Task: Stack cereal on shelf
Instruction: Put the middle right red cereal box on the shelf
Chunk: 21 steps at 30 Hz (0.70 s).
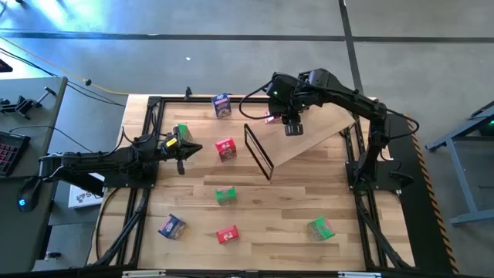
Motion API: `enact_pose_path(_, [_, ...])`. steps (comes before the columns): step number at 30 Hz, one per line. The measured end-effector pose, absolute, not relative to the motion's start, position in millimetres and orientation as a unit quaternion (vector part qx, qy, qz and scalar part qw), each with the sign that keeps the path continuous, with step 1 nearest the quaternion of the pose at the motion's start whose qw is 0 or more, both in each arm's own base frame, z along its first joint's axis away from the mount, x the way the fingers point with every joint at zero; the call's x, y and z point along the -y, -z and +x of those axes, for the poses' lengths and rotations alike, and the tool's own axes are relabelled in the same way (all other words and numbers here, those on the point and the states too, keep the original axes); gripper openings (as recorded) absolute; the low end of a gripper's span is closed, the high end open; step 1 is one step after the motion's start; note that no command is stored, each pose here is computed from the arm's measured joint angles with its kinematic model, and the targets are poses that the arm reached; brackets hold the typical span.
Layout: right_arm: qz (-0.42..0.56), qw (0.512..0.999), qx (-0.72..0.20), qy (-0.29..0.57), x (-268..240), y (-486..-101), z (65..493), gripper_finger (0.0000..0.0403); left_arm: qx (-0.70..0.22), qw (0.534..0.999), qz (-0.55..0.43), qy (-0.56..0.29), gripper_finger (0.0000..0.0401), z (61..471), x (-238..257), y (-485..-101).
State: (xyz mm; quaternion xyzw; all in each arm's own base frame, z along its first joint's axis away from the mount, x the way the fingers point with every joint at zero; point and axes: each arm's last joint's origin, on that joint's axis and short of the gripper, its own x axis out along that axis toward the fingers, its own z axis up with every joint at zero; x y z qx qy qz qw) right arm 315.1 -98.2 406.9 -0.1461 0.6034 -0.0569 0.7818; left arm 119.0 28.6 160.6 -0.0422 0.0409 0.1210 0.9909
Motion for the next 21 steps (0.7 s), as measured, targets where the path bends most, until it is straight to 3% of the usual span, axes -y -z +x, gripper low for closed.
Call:
enact_pose_path(9, [-0.115,0.786,-0.605,0.061,102.0,-402.1,318.6,0.0198,-0.022,0.991,-0.049,-0.12,0.0012,119.7,-28.8,-167.6])
enact_pose_path(21, [-0.169,0.781,-0.595,0.088,92.8,-414.6,318.9,0.0198,0.022,0.991,-0.067,-0.118,0.0012,120.2,-28.9,-178.0])
